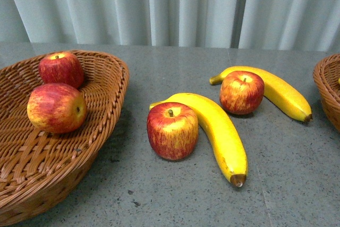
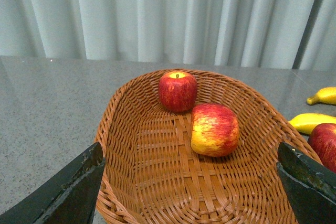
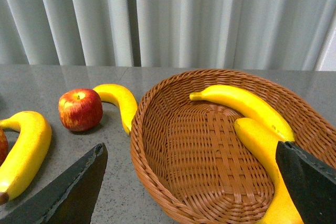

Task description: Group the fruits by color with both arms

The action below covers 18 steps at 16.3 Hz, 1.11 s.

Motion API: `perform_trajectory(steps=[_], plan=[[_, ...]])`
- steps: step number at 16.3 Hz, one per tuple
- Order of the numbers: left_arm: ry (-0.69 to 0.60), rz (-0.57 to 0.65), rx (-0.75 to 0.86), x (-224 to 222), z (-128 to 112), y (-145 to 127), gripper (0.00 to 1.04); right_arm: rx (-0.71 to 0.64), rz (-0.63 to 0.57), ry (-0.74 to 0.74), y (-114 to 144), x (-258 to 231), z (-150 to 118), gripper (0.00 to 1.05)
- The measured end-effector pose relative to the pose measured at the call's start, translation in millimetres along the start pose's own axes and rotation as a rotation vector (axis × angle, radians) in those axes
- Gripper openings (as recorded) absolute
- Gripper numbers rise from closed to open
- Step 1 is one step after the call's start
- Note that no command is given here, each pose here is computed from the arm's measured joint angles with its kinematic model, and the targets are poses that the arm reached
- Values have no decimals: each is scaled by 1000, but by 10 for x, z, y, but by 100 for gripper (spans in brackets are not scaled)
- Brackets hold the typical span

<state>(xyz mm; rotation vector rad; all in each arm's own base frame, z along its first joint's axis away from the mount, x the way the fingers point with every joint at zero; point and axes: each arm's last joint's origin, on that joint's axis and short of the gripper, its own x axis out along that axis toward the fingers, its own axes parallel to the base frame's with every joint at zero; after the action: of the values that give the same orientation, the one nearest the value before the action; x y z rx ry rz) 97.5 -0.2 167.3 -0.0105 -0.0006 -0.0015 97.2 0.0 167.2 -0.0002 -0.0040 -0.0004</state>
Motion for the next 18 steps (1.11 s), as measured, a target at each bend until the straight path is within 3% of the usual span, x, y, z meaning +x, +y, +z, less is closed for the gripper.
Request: perform_trajectory(steps=[16, 18], plan=[[0, 0, 0, 0, 0, 0, 98, 0, 0, 0, 0, 0, 0, 98], [218, 166, -23, 18, -9, -51, 98, 0, 0, 0, 0, 0, 0, 98]])
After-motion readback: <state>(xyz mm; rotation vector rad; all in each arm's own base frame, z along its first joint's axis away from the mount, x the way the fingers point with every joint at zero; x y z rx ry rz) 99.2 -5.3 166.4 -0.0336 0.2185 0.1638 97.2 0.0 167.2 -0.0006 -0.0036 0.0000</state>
